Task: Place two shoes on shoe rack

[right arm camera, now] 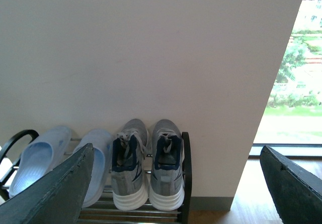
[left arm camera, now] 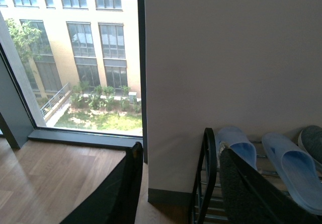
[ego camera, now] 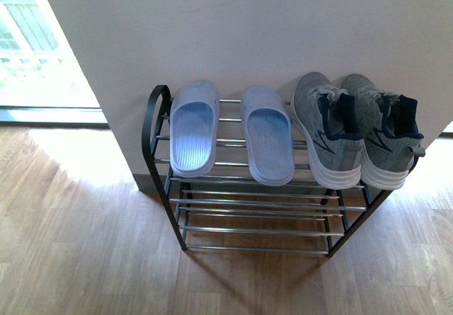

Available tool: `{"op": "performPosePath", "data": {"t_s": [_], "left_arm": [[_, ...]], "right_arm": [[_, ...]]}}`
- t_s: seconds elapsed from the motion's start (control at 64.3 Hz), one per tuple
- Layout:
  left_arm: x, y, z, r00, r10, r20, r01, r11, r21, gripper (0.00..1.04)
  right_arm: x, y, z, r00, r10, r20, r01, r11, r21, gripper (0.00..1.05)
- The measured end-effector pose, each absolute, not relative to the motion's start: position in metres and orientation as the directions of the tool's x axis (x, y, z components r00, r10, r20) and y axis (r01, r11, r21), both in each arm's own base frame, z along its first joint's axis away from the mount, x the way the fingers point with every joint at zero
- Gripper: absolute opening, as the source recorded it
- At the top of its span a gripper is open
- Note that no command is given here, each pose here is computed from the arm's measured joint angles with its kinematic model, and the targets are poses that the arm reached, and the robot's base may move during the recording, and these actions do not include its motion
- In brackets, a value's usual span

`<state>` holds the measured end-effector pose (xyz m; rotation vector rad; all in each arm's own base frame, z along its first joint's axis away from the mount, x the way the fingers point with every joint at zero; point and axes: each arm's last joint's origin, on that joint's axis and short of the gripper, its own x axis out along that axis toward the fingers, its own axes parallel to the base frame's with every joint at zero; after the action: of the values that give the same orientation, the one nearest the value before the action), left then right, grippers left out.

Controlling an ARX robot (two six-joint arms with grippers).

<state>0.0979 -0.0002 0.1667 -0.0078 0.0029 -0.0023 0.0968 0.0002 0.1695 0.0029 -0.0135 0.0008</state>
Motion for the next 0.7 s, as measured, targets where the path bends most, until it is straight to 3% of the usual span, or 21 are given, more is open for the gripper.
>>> {"op": "performPosePath", "data": {"t_s": [0.202,0.7], "left_arm": [[0.0979,-0.0002,0.1667,1.0,-0.002,-0.003,0.002,1.0,-0.008,0.97],[0.0979,-0.0002,0.1667,1.0,-0.002,-0.003,0.002,1.0,-0.006,0.95]], "right_arm": [[0.0968,0.0002,0.1695,1.0,0.001,0.014,-0.001,1.0,0.003,0.96],[0.0968,0.0003,0.1695,1.0,0.001,0.014,-0.001,1.0,0.003,0.96]]}}
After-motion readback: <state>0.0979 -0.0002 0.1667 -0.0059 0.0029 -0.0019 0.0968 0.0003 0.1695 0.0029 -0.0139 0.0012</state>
